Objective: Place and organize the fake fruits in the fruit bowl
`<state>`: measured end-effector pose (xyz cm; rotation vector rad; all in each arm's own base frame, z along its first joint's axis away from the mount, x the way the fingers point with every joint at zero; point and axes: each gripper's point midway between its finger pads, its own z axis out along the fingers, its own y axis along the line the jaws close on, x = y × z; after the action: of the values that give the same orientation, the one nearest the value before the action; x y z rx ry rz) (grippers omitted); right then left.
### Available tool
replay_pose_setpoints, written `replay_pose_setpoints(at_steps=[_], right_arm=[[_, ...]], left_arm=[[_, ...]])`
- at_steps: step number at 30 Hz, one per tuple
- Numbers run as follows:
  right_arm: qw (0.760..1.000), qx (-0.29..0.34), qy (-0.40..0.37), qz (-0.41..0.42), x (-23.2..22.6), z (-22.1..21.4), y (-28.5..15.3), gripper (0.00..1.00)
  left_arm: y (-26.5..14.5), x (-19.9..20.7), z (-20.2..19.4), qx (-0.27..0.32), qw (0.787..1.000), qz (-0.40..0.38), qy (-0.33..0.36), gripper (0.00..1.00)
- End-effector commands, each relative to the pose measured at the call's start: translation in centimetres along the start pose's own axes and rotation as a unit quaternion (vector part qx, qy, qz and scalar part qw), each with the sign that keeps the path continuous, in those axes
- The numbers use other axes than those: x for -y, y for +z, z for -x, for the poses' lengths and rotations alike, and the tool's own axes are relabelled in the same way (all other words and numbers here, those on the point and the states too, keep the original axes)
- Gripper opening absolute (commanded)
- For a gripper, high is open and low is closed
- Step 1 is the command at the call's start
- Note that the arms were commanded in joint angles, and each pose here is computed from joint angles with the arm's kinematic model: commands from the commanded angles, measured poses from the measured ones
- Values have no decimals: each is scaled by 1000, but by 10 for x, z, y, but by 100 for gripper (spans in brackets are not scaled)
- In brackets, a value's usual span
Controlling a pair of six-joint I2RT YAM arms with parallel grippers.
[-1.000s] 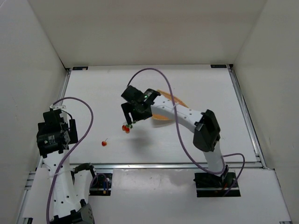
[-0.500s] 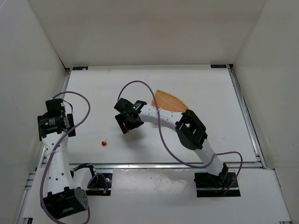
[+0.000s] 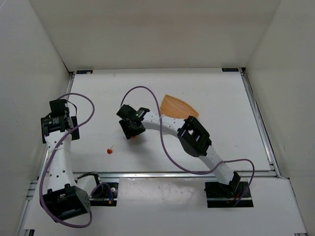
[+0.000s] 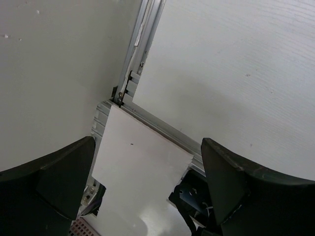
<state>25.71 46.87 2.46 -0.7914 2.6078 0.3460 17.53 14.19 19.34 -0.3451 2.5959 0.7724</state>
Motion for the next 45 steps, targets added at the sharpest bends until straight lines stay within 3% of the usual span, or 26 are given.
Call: replay_pose_setpoints(at_steps=[1, 5, 9, 13, 16, 17, 19, 23, 24, 26, 27, 30, 36, 38, 43, 45], right_arm=[[1000, -3, 7, -17, 3, -4, 16, 59], [1000, -7, 13, -19, 4, -7, 18, 47], [1000, -7, 13, -19, 4, -7, 16, 20], [1000, 10, 10, -15, 3, 3, -2, 13], [999, 42, 9, -5, 0, 22, -38, 10], [999, 49, 16, -13, 10, 26, -46, 10], [996, 84, 35, -7, 18, 45, -82, 10], [985, 129, 114, -28, 81, 66, -140, 10], [982, 131, 129, -34, 94, 65, -144, 10], [978, 125, 160, -56, 130, 52, -152, 10], [976, 119, 168, -64, 142, 46, -151, 10], [976, 100, 166, -96, 175, 30, -150, 10], [970, 71, 195, -129, 220, 20, -130, 10], [969, 66, 195, -134, 226, 27, -123, 18], [968, 42, 225, -106, 233, 27, -112, 71], [968, 47, 225, -105, 233, 29, -115, 79]], left_arm=[[1, -6, 5, 15, 1000, 16, -4, 100], [3, -8, 6, 18, 1000, 21, 3, 100], [4, -5, 6, 17, 999, 21, 23, 100], [2, 7, 10, 28, 996, 4, 80, 100], [-16, 28, 32, 77, 986, -54, 139, 100], [-31, 45, 46, 112, 975, -92, 166, 100], [-42, 69, 50, 123, 961, -135, 209, 100], [-55, 134, 45, 136, 908, -200, 343, 97], [-63, 157, 38, 146, 881, -206, 399, 97], [-66, 182, 29, 142, 855, -208, 453, 94], [-68, 200, 19, 138, 832, -214, 493, 92], [-70, 221, 2, 132, 808, -248, 518, 92], [-62, 246, -17, 101, 803, -295, 508, 84], [-57, 254, -25, 82, 799, -308, 510, 81], [-40, 256, -43, 60, 796, -304, 520, 79], [-30, 256, -48, 53, 800, -293, 521, 78]])
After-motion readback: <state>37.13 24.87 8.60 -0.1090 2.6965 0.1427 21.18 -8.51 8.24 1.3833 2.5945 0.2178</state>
